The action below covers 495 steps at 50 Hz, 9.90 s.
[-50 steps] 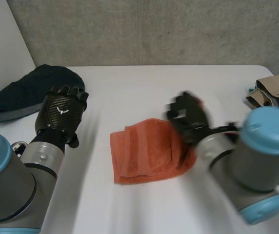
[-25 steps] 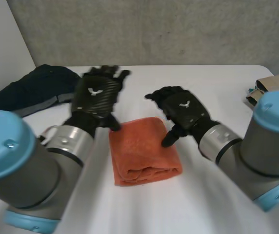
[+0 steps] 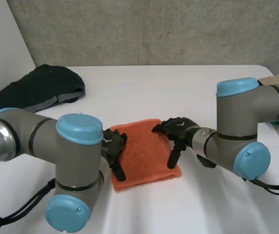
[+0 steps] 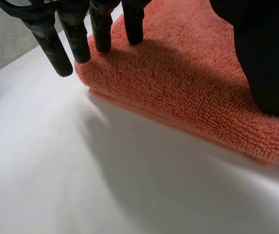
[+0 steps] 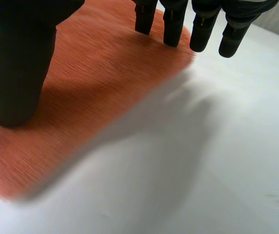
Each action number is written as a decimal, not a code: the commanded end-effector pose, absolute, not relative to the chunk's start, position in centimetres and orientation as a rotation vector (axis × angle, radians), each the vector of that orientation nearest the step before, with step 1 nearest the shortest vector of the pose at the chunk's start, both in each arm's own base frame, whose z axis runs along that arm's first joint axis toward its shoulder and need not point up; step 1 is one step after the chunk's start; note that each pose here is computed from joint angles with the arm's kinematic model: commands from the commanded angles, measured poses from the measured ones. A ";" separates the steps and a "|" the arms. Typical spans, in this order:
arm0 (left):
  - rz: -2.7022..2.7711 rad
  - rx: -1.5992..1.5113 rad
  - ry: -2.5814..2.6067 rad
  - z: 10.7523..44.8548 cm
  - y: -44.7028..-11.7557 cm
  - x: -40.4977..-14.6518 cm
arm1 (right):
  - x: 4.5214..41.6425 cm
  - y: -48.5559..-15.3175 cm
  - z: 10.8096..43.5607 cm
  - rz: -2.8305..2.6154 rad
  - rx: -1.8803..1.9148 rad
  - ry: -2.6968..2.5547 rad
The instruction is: Fold the laundry.
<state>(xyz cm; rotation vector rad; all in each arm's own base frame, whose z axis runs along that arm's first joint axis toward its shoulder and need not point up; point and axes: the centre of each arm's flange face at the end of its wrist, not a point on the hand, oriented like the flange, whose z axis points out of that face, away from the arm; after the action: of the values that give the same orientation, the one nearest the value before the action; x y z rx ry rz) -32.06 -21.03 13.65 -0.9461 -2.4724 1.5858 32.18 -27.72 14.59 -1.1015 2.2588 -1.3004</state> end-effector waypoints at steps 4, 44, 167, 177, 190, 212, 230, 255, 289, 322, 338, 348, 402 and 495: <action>1.702 -0.896 -2.242 19.6 -21.1 -32.0 | 32.0 -27.1 19.2 -1.676 -1.297 2.161; 1.549 -1.014 -1.660 26.9 -21.1 -32.0 | 36.0 -18.6 11.2 -1.862 -1.413 1.753; 2.308 -0.445 -1.815 36.9 -35.5 -19.2 | 24.0 -32.5 29.3 -2.279 -1.071 1.664; 2.336 -0.790 -2.200 23.2 -44.1 -15.9 | 25.0 -29.6 18.8 -1.928 -1.296 2.062; 2.539 -0.919 -2.210 10.8 -52.4 -12.0 | 23.6 -27.8 14.8 -1.809 -1.301 2.155; 2.787 -0.828 -1.881 21.3 -50.0 -17.8 | 22.1 -28.4 14.3 -1.813 -1.268 2.215; 1.936 -0.776 -1.651 25.3 -23.7 -35.4 | 20.6 -28.9 17.1 -1.949 -1.197 2.203; 1.998 -0.687 -1.955 26.4 -24.2 -30.4 | 22.3 -25.9 18.0 -1.891 -1.104 2.216; 1.879 -1.091 -2.352 10.2 -37.8 -17.7 | 33.0 -22.0 13.2 -1.818 -1.211 1.972; 2.157 -0.987 -1.893 24.9 -23.9 -23.0 | 29.5 -23.8 21.2 -1.656 -0.754 2.276; 2.215 -0.961 -1.852 26.4 -24.3 -23.3 | 35.9 -15.1 14.3 -1.251 -0.691 2.246; 2.208 -0.959 -1.849 26.2 -24.2 -23.5 | 37.5 -16.9 13.1 -1.377 -0.522 2.261; 2.399 -0.686 -1.613 22.0 -43.6 -30.3 | 33.6 -41.3 21.1 -2.219 -0.550 2.047; 1.914 -1.378 -2.149 10.3 -24.2 -28.1 | 24.5 -29.6 10.8 -1.986 -1.722 1.906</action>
<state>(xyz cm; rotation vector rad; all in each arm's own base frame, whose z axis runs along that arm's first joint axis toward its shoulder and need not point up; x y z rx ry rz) -28.14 -23.91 10.71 -1.3179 -2.1542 1.9039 24.06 -28.96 10.56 -1.7245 1.9259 -1.9169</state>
